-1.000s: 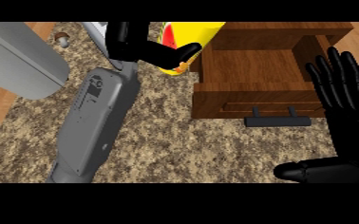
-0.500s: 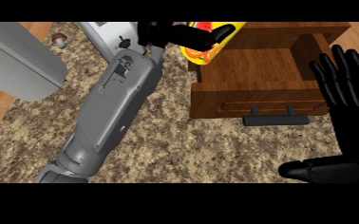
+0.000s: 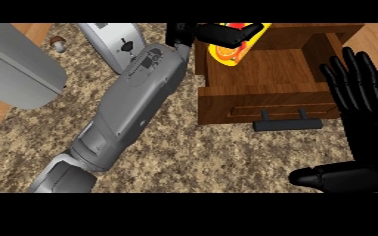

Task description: Pick up the cup, place it into the drawer and close the drawer

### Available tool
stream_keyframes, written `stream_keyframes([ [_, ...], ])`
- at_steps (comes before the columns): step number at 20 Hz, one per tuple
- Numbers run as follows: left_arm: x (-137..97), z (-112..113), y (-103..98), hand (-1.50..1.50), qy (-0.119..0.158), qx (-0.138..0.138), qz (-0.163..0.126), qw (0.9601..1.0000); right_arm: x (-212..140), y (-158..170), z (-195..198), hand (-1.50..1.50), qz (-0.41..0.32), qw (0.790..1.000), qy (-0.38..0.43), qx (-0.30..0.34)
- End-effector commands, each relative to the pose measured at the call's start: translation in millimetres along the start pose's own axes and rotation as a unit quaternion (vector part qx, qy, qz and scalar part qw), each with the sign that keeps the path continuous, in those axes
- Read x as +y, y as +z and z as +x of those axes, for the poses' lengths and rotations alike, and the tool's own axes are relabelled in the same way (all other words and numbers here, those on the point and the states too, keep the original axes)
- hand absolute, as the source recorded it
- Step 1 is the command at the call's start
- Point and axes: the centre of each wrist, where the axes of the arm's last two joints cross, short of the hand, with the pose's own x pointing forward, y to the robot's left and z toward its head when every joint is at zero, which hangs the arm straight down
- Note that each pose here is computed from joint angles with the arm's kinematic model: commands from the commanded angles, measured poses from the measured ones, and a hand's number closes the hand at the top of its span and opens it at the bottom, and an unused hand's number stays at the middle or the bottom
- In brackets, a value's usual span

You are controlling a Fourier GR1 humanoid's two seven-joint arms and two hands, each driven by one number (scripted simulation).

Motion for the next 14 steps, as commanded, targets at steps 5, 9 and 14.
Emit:
stream_keyframes([
  [5,-9.2,-17.7,-0.9,1.5,-0.038,0.024,-0.011,0.9989,0.1,4.9,3.1,-1.5,0.002,1.0,-0.006,0.005],
  [9,-5.2,-20.5,-7.7,1.5,-0.057,0.041,-0.021,0.9973,-6.7,-0.5,-4.1,-1.5,0.009,1.0,-0.012,-0.01],
  [14,-17.5,-21.8,-1.6,1.5,-0.086,0.05,-0.023,0.9948,7.9,-14.7,-7.5,-1.5,0.021,1.0,-0.015,-0.006],
])
